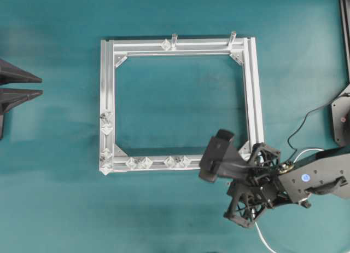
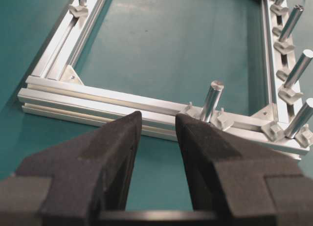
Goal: Move the cable alternately left and right between 8 closely spaced pins so it hooks onto each one.
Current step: 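Lift the plug and carry it up along the frame's right side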
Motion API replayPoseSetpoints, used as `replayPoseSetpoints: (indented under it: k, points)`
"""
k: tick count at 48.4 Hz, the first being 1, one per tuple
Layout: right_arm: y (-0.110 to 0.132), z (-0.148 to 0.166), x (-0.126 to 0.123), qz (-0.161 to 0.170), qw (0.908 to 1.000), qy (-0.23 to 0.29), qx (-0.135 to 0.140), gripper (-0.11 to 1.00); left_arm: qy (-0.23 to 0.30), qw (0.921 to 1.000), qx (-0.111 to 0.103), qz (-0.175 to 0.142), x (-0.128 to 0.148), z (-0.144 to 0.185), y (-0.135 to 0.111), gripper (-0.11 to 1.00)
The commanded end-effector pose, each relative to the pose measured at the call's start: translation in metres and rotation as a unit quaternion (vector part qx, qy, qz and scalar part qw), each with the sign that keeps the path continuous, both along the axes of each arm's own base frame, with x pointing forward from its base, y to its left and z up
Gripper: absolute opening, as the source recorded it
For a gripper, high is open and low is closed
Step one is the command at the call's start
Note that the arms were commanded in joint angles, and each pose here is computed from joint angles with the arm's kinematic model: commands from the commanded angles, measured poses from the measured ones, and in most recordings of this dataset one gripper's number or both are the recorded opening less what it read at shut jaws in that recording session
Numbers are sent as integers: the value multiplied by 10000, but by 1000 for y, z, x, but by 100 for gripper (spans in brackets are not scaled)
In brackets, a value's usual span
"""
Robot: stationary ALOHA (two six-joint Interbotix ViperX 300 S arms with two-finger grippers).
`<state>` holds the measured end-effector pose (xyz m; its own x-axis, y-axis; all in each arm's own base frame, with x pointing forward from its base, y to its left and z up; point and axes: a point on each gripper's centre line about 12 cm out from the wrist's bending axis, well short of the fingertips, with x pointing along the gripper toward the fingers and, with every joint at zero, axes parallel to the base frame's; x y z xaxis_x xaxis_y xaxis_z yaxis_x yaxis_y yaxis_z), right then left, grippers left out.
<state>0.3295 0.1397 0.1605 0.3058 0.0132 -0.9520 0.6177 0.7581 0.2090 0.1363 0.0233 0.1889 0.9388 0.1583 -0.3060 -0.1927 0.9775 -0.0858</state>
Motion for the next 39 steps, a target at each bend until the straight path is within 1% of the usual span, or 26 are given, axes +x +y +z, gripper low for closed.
replayPoseSetpoints:
  k: [1, 6, 9, 13, 18, 27, 39]
  points:
    - [-2, 13, 0, -387, 9991, -149, 97, 15, -74, 10000, -23, 33, 2, 5, 1, 38]
    - [-7, 13, 0, -1067, 9941, -96, 143, 15, -74, 10000, -23, 33, 2, 5, 1, 38]
    - [-11, 12, -1, -1406, 9900, -46, 140, 15, -72, 10000, -15, 31, 2, 5, 1, 38]
    - [-16, 12, -3, -1779, 9840, 21, 102, 15, -74, 10000, -23, 33, 2, 5, 1, 38]
    - [-21, 10, -3, -2118, 9773, 39, 78, 15, -74, 10000, -23, 33, 2, 5, 1, 38]
    - [-28, 9, -3, -2441, 9696, 40, 134, 15, -74, 10000, -23, 33, 2, 5, 1, 38]
    - [-40, 5, -3, -2684, 9632, 93, 118, 15, -72, 10000, -15, 31, 2, 5, 1, 38]
